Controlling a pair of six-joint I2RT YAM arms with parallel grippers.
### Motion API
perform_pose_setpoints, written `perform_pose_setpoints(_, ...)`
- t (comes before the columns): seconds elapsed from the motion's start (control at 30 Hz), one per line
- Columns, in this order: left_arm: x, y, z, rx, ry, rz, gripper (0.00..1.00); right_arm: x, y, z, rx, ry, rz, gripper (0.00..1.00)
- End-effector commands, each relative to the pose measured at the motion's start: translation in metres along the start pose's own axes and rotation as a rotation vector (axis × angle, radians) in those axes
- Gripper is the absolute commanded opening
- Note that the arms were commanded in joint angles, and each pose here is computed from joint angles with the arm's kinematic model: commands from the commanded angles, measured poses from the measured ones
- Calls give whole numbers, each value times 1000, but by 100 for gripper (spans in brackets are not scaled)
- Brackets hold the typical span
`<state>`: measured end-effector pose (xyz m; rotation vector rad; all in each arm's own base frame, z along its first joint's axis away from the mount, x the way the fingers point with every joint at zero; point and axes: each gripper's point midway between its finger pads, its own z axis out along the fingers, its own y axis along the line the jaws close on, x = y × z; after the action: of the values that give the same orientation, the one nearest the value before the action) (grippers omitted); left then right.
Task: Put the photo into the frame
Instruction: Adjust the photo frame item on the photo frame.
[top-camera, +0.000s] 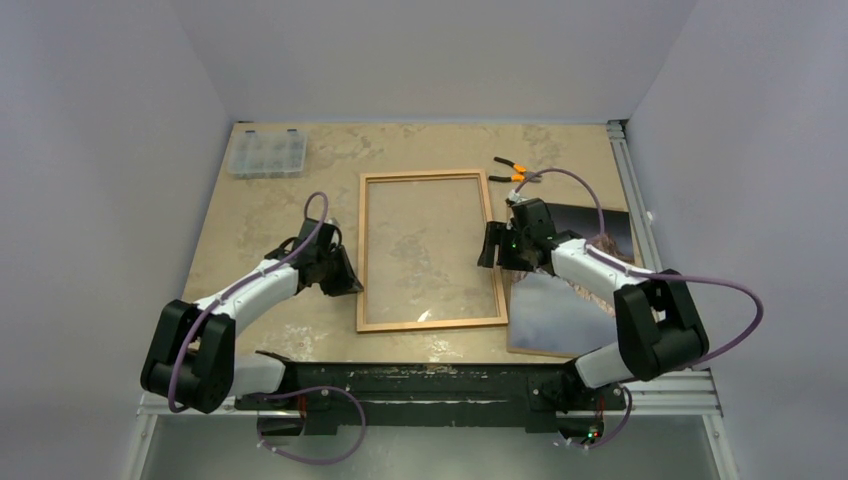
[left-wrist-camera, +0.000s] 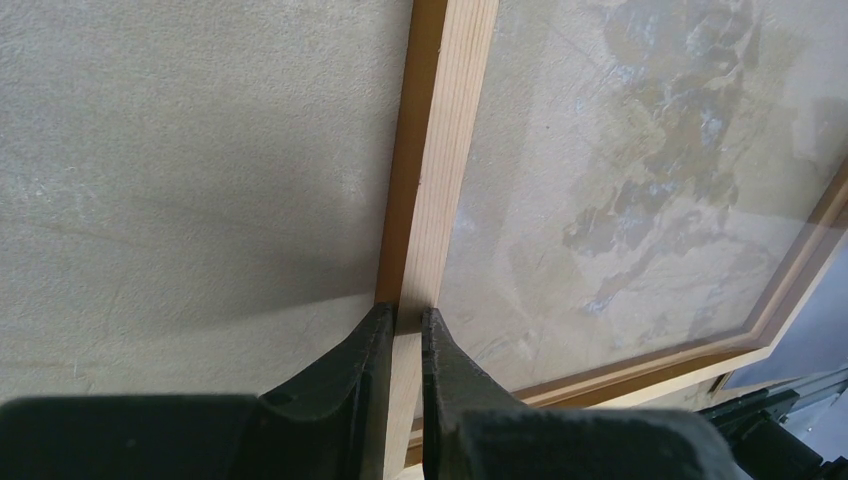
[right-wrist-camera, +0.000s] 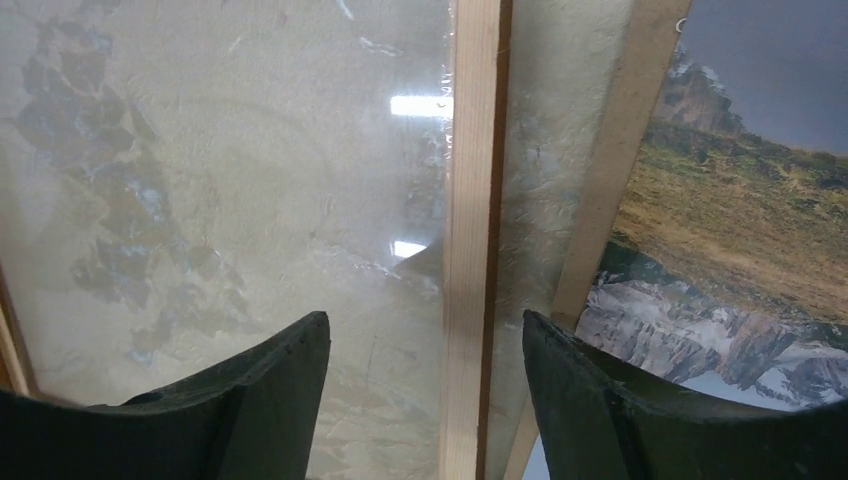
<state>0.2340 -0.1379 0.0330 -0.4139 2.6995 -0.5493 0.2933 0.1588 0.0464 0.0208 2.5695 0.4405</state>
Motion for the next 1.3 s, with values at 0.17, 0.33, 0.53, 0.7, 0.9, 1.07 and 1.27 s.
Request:
perform_pose_setpoints(0.17, 20, 29, 10, -126, 58, 24, 10, -3, 7, 16, -99, 53, 56, 76)
perform_pose_setpoints(0.33, 20, 29, 10, -128, 58, 24, 10, 1, 2, 28, -90, 78, 64, 69)
perform_pose_setpoints(0.53, 20, 29, 10, -128, 59, 24, 10, 1, -5, 29, -67, 71, 64, 37)
perform_pose_setpoints(0.7, 20, 29, 10, -129, 59, 25, 10, -1, -9, 26, -67, 61, 73, 16)
perform_pose_setpoints(0.9, 20, 29, 11, -129, 59, 27, 10, -9, -8, 14, -135, 45, 113, 10)
perform_pose_setpoints(1.07, 19, 29, 11, -130, 59, 26, 10, -11, -10, 8, -225, 48, 181, 1)
perform_pose_setpoints(1.27, 19, 29, 11, -131, 59, 27, 10, -12, -24, 3, -263, 45, 247, 0)
